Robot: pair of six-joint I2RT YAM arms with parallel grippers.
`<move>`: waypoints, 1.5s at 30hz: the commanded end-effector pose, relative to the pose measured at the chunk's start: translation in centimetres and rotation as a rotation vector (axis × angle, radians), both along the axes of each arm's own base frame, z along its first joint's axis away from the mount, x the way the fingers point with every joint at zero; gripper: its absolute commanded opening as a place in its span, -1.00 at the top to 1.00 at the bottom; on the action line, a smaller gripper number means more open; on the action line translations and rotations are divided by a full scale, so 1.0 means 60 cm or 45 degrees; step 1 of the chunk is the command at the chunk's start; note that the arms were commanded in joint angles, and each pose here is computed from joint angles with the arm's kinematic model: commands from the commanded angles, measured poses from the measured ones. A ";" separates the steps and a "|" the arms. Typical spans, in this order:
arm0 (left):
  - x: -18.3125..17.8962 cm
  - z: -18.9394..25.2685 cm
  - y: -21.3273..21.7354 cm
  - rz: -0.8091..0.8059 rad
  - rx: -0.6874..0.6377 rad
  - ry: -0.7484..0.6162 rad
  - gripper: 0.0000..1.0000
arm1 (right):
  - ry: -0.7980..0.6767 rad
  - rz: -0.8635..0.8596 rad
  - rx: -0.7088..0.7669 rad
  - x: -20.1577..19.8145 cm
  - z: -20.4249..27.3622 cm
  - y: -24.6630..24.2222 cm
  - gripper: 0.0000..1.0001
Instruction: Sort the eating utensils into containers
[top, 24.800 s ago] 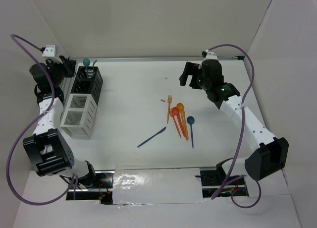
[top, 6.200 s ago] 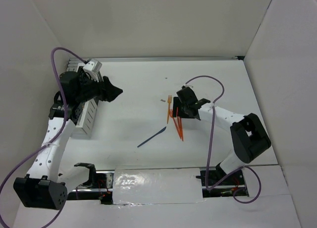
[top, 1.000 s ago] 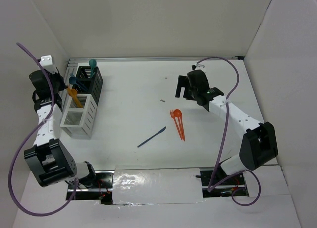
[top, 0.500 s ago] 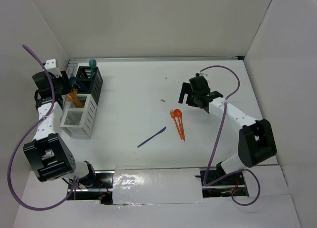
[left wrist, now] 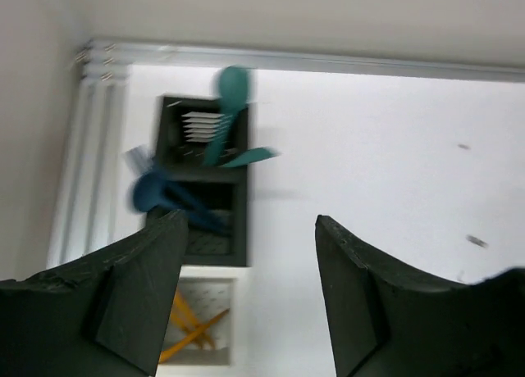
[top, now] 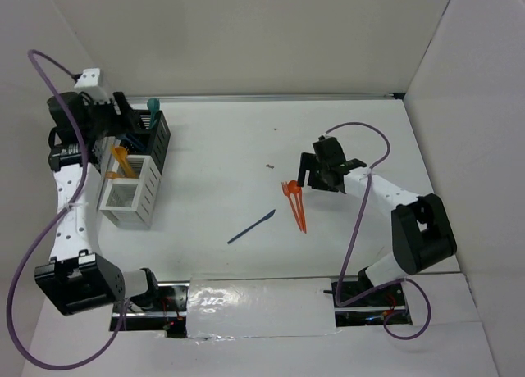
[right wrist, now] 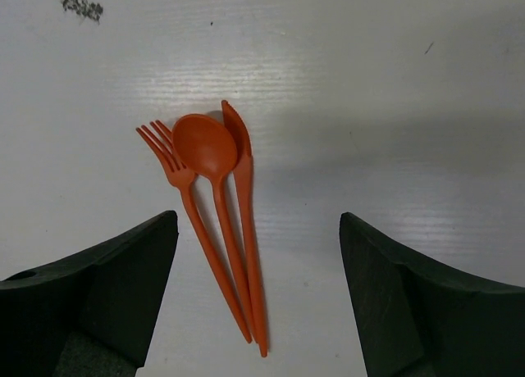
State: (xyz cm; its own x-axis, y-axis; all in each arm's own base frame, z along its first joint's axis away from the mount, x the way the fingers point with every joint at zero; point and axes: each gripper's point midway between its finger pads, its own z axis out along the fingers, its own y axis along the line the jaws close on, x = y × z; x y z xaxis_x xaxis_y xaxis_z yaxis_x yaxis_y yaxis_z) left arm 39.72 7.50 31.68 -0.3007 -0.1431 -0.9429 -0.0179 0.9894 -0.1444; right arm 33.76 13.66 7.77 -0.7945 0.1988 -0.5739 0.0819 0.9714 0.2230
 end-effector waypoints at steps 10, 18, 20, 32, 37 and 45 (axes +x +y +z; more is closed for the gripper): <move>-0.078 -0.038 -0.328 -0.606 -0.133 0.207 -0.54 | 0.065 0.201 0.050 -0.043 -0.039 0.037 -0.56; -0.206 -0.093 -0.459 -1.189 -0.068 0.320 -0.51 | 0.007 0.272 0.140 -0.070 0.008 0.078 -0.43; -0.240 -0.116 -0.484 -1.275 -0.050 0.392 -0.48 | 0.002 0.268 0.143 -0.075 0.013 0.082 -0.39; -0.353 -0.364 -0.494 -1.007 0.180 0.991 -0.30 | -0.043 0.171 0.152 -0.120 0.051 0.049 -0.36; -0.341 -0.394 -0.519 -1.012 0.309 1.010 -0.30 | -0.051 0.152 0.152 -0.144 0.058 0.032 -0.36; -0.312 -0.465 -0.542 -0.990 0.444 1.046 -0.19 | -0.131 0.091 0.181 -0.157 0.089 0.012 -0.37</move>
